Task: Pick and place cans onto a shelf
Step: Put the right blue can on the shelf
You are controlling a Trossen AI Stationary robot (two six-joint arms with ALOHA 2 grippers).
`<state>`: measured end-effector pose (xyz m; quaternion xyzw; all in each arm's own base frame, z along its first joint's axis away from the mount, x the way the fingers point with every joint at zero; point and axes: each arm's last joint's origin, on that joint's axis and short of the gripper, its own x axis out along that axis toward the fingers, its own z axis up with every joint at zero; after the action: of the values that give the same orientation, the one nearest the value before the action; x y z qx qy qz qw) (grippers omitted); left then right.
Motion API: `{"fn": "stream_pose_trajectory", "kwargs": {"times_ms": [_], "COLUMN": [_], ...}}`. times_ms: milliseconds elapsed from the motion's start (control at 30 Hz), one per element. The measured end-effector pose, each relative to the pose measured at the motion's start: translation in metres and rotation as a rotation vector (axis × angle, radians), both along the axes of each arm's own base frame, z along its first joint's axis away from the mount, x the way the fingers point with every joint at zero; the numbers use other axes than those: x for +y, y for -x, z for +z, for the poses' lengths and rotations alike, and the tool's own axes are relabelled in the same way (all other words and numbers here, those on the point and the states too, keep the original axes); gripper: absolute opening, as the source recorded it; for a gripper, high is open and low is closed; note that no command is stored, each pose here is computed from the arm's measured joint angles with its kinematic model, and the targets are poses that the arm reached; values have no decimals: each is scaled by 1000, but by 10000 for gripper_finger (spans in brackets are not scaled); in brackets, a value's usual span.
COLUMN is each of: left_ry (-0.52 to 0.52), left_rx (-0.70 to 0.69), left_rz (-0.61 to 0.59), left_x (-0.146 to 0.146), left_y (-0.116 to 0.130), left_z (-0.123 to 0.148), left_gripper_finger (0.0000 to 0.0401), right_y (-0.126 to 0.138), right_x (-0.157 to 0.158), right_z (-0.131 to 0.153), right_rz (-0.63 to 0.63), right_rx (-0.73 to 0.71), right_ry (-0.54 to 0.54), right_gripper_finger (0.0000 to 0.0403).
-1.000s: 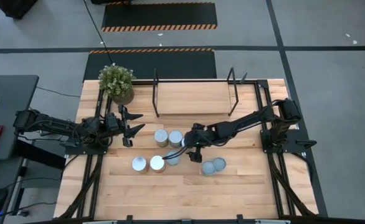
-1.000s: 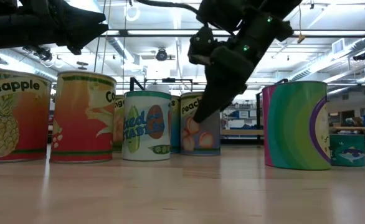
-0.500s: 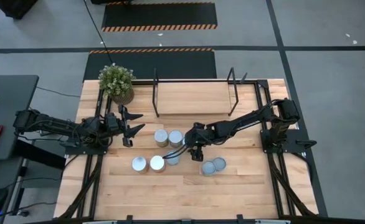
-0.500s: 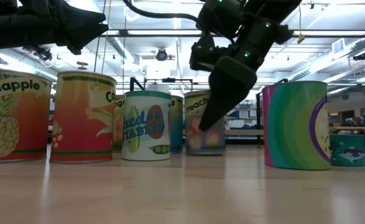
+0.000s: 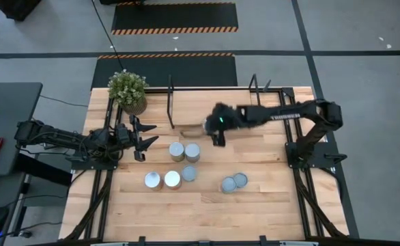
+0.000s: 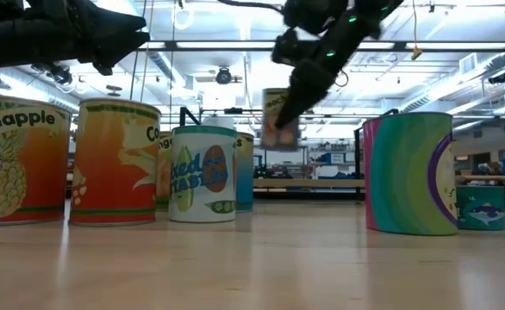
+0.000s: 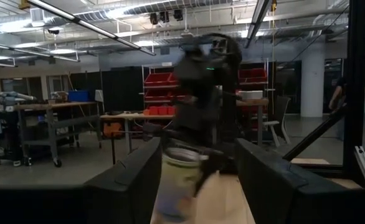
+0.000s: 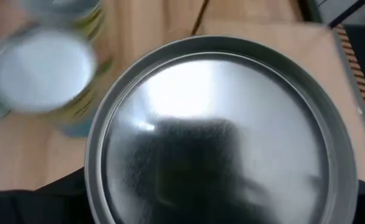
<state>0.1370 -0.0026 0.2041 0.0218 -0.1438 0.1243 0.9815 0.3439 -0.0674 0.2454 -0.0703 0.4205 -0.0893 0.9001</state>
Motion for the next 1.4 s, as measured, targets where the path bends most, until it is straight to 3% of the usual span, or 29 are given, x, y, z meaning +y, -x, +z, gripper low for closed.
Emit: {"fn": "stream_pose_trajectory", "kwargs": {"times_ms": [267, 733, 1000, 1200, 1400], "left_ry": [10, 10, 9, 10, 10], "left_rx": [2, 14, 21, 22, 23], "left_rz": [28, 51, 60, 67, 67], "left_x": [1, 1, 2, 2, 2], "left_y": [0, 0, 0, 0, 0], "left_z": [0, -1, -2, -2, -2], "left_gripper_finger": [206, 206, 206, 206, 206], "right_y": [-44, -107, -116, -115, -109], "right_x": [-62, -159, -181, -185, -186], "right_z": [17, -11, -28, -29, -19], "right_rz": [84, 172, 152, 142, 119], "right_rx": [0, -4, 45, 63, 94], "right_ry": [34, -68, -128, -101, -49], "right_gripper_finger": [323, 323, 352, 394, 392]}}
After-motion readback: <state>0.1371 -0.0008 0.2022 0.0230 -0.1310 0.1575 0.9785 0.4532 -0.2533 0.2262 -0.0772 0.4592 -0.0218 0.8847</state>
